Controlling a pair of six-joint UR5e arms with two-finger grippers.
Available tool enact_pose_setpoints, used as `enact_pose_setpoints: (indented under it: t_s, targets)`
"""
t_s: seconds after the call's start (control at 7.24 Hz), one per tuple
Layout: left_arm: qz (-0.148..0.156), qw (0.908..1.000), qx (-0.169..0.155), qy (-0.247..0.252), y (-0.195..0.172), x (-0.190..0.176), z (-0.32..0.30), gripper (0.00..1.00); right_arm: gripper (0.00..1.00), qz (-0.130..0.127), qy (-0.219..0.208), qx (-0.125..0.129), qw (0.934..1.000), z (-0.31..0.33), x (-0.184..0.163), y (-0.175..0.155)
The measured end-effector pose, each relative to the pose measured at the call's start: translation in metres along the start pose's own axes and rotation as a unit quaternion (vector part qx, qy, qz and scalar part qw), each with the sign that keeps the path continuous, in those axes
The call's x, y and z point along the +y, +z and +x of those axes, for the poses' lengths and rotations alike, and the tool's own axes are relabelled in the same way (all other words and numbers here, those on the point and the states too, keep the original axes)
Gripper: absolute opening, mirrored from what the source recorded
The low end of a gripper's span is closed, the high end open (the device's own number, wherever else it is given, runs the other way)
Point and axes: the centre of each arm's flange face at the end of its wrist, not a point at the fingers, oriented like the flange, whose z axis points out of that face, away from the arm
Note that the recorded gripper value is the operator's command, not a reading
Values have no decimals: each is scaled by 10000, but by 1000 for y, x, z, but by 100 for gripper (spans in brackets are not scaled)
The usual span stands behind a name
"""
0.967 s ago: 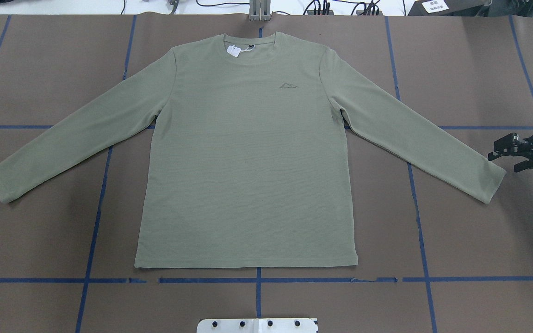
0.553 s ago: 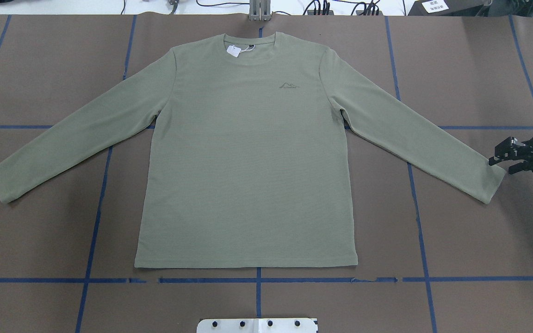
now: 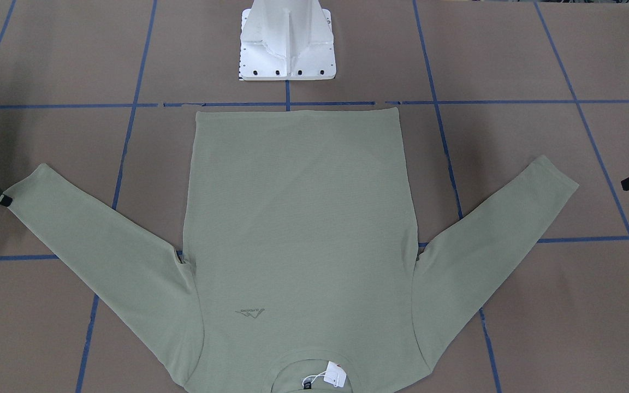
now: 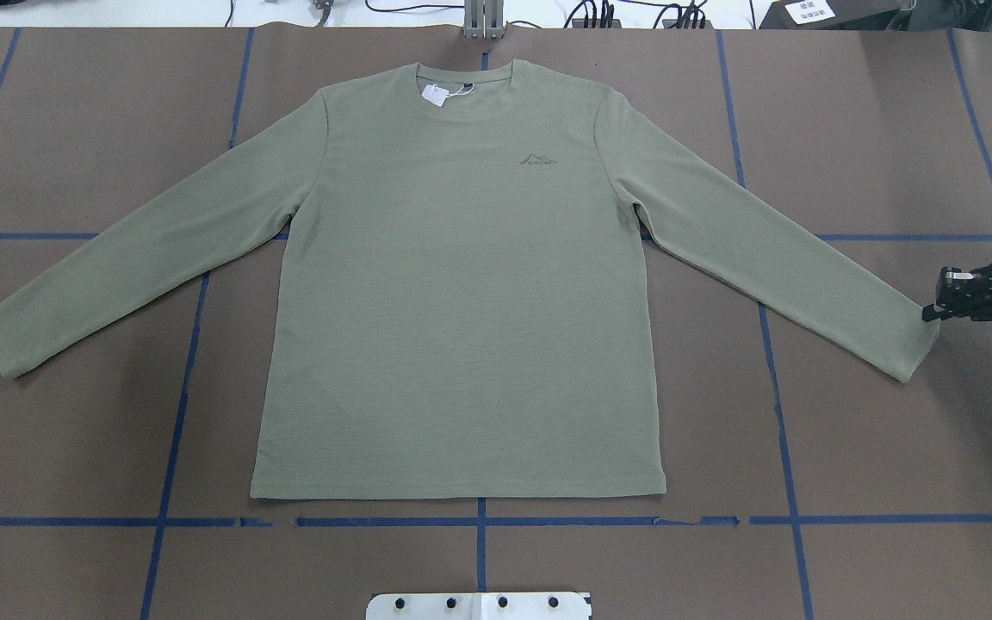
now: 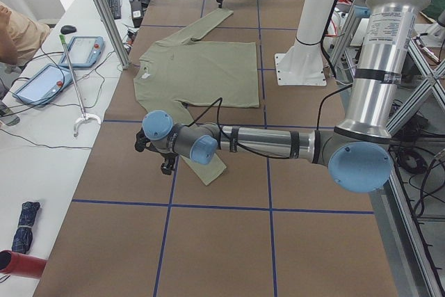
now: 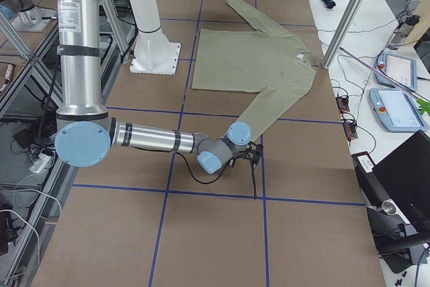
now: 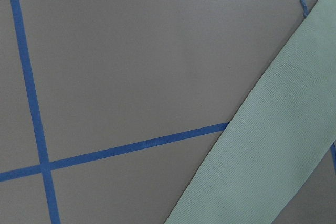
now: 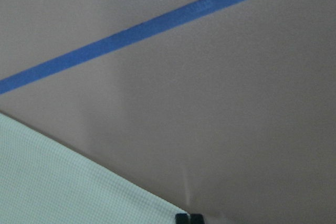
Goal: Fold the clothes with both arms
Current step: 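Lower the right gripper onto the sleeve cuff nearest it and grasp, then carry the held cuff with the right gripper across the shirt toward the collar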
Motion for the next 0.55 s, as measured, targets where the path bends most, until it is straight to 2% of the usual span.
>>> enact_pose_setpoints:
  t_s: [0.28, 0.55]
  targets:
    - [6, 10000, 24, 8, -1, -1, 2, 100, 0, 47, -109, -207, 9997, -17, 10, -15]
    - [24, 10000, 38, 32, -3, -3, 5, 100, 0, 166, 120, -582, 9981, -83, 17, -40]
